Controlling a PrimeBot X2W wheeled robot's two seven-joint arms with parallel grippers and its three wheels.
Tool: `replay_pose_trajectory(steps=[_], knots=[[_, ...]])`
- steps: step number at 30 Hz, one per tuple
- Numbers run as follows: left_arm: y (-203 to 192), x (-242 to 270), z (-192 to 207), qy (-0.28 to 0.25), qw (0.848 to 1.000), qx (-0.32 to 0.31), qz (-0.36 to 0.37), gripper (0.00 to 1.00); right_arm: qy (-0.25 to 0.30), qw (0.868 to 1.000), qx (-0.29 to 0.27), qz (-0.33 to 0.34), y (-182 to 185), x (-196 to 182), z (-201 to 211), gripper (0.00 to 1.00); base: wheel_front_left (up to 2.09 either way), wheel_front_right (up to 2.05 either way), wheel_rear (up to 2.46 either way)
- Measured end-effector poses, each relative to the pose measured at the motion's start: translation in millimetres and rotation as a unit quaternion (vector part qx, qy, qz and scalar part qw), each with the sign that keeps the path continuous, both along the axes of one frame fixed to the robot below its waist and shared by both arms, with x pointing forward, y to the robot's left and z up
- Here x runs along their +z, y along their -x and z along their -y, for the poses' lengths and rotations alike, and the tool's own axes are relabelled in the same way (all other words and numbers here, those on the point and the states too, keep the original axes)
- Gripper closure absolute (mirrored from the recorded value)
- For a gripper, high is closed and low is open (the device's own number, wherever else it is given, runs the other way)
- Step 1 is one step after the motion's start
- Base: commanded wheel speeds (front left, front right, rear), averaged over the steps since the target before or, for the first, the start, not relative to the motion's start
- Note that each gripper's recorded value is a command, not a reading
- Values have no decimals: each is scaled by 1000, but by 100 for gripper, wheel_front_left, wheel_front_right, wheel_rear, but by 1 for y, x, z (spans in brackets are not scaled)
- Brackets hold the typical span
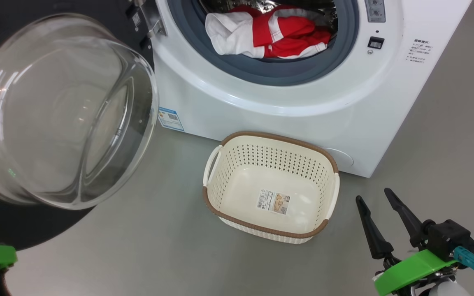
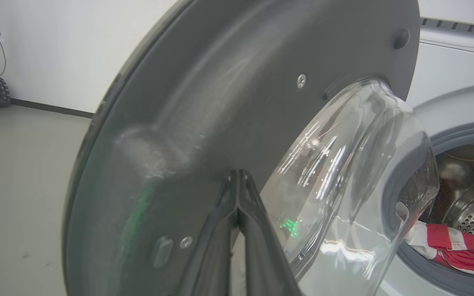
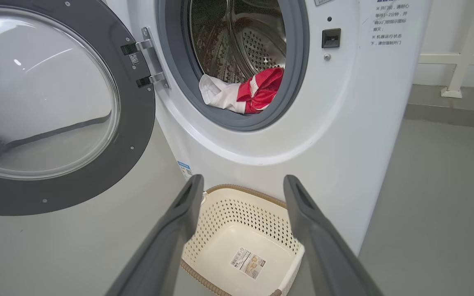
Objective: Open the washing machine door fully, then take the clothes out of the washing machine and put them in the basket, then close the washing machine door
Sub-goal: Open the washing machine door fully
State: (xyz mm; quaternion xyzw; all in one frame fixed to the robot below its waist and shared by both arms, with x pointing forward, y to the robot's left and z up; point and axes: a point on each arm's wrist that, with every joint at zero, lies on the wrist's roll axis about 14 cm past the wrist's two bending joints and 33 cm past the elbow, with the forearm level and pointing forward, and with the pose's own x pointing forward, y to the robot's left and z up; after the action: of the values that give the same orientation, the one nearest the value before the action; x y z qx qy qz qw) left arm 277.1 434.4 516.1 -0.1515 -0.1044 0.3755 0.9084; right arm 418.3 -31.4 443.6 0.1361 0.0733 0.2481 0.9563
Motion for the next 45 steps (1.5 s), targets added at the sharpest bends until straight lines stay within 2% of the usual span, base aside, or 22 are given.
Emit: replay_pose_trajectory(steps=[21, 32, 39, 42, 45], knots=[[-16, 5, -40, -8, 999, 30, -20, 100, -6, 1000, -6, -1, -17, -6, 1, 0, 0, 0, 0], [-20, 7, -31, -4, 1000, 17, -9, 100, -7, 1000, -8, 7, -16, 1, 1, 0, 0, 0, 0], [-16, -5, -5, 2, 1000, -14, -14, 100, -9, 1000, -10, 18, -14, 10, 2, 0, 0, 0, 0], [-13, -9, 6, 2, 999, -29, -18, 74, -10, 1000, -12, 23, -13, 15, 2, 0, 0, 0, 0], [-13, -12, 19, 4, 999, -45, -16, 59, -11, 999, -15, 26, -11, 19, 4, 0, 0, 0, 0]])
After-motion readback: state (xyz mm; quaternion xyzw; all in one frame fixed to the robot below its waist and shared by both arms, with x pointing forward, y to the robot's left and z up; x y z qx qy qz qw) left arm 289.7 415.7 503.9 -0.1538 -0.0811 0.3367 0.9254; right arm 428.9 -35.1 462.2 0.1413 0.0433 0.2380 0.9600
